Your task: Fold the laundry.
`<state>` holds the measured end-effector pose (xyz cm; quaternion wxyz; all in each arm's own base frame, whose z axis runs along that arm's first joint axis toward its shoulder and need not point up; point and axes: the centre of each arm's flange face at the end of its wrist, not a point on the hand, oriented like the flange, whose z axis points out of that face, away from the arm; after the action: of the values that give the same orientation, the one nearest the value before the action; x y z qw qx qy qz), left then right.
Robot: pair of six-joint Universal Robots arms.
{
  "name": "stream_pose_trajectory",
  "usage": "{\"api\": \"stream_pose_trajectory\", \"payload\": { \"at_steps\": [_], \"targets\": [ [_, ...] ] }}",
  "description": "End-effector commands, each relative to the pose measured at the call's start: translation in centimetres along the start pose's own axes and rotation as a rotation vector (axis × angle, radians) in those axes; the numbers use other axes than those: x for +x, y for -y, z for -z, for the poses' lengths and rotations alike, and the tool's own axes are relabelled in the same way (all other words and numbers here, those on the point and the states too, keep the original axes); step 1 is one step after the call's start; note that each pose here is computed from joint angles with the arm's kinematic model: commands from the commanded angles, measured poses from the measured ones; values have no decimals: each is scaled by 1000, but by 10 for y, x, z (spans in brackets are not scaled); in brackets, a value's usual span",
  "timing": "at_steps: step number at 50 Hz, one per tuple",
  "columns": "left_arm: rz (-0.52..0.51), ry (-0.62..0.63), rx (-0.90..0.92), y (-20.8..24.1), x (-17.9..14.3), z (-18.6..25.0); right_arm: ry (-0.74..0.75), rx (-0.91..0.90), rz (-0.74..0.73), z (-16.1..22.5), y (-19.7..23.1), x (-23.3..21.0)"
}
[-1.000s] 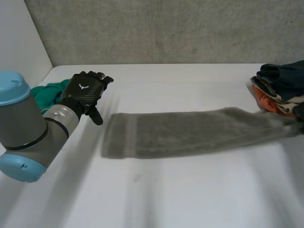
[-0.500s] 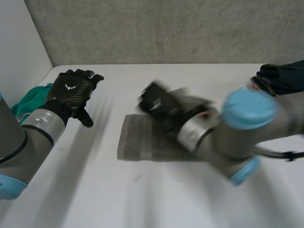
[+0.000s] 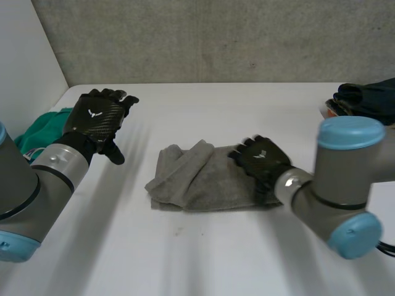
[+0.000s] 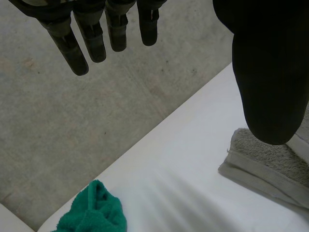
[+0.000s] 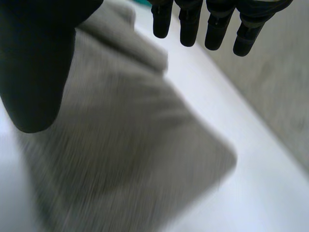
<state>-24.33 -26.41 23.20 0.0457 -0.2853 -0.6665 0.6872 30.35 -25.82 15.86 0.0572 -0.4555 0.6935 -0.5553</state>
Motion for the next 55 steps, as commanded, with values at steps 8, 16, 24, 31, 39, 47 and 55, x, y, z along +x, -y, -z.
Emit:
{"api": "stream_pose_trajectory", "payload": {
  "at_steps": [8,16,24,31,39,47,55],
  "targets": [
    [-1,-36,15,4,13,4,-223,-82,71,-5,-35,60],
    [-5,-49,46,13,18,5,-212,222,242,1,58,17],
    [83,-154,99,25,56,-4,-116,204,256,-8,53,-27],
    [230,-256,68,6,105,-30,-141,85,234,-3,24,-26],
    [233,-257,1,-28,149,-58,-198,-20,196,12,-7,5],
    [218,-206,-68,-59,158,-77,-224,-61,174,15,-22,17],
    [94,3,-180,-70,135,-68,-242,-80,170,13,-30,30]
  ]
}}
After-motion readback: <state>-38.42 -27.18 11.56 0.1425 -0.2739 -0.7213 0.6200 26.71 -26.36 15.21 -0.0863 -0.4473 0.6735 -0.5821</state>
